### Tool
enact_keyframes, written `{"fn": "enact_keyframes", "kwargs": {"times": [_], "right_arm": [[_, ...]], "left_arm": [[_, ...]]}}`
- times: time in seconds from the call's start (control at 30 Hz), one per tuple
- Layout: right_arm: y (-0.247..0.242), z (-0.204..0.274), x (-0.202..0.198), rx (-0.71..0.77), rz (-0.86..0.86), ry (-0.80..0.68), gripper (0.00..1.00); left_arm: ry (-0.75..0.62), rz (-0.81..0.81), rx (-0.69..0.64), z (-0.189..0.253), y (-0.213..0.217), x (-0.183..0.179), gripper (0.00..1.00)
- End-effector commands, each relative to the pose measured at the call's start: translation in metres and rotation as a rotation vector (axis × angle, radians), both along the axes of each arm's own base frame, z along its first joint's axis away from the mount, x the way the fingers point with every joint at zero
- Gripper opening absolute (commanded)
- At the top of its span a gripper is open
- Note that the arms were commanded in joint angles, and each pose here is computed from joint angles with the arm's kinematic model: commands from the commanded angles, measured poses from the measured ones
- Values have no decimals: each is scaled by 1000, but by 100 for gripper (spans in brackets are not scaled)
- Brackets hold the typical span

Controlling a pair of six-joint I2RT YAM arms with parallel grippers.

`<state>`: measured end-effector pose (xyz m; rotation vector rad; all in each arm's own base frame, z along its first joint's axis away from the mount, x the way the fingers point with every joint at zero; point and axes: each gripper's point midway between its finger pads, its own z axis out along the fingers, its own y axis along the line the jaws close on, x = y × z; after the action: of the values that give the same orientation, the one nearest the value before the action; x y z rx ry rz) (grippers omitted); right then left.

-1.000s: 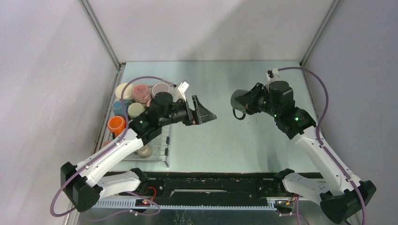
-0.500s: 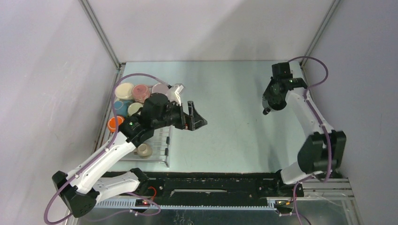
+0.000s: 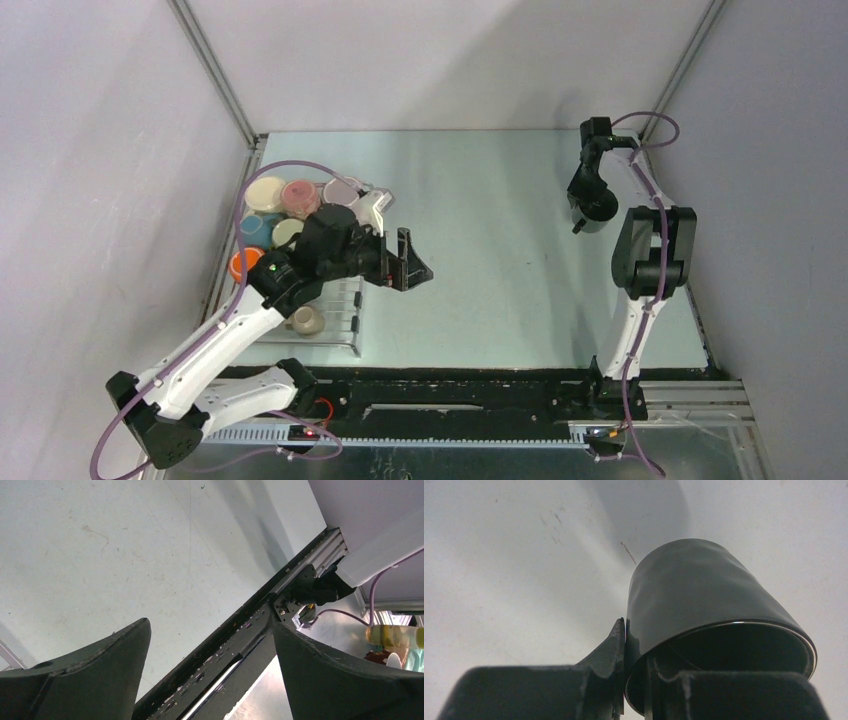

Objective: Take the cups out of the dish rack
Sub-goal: Place the cup at the center of the board.

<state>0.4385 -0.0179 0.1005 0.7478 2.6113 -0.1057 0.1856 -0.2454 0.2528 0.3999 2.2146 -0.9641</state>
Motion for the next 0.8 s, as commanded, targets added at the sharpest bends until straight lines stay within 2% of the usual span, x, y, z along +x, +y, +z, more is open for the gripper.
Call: {"fn": "enact_keyframes", "kwargs": {"times": [0.0, 0.33, 0.47, 0.77], "right_arm": [[-15, 9, 19, -39, 9, -21, 0], [-18, -14, 36, -32, 17, 30, 1], [-17, -23, 40, -24, 16, 55, 6], [-18, -30, 41, -33, 19, 73, 24]], "left_arm": [[-91, -31, -36, 31, 4, -5, 100], [-97, -48, -7, 28, 10, -10, 100], [-90, -54, -1, 25, 11, -12, 100], [-68, -38, 26, 16, 13, -10, 100]]}}
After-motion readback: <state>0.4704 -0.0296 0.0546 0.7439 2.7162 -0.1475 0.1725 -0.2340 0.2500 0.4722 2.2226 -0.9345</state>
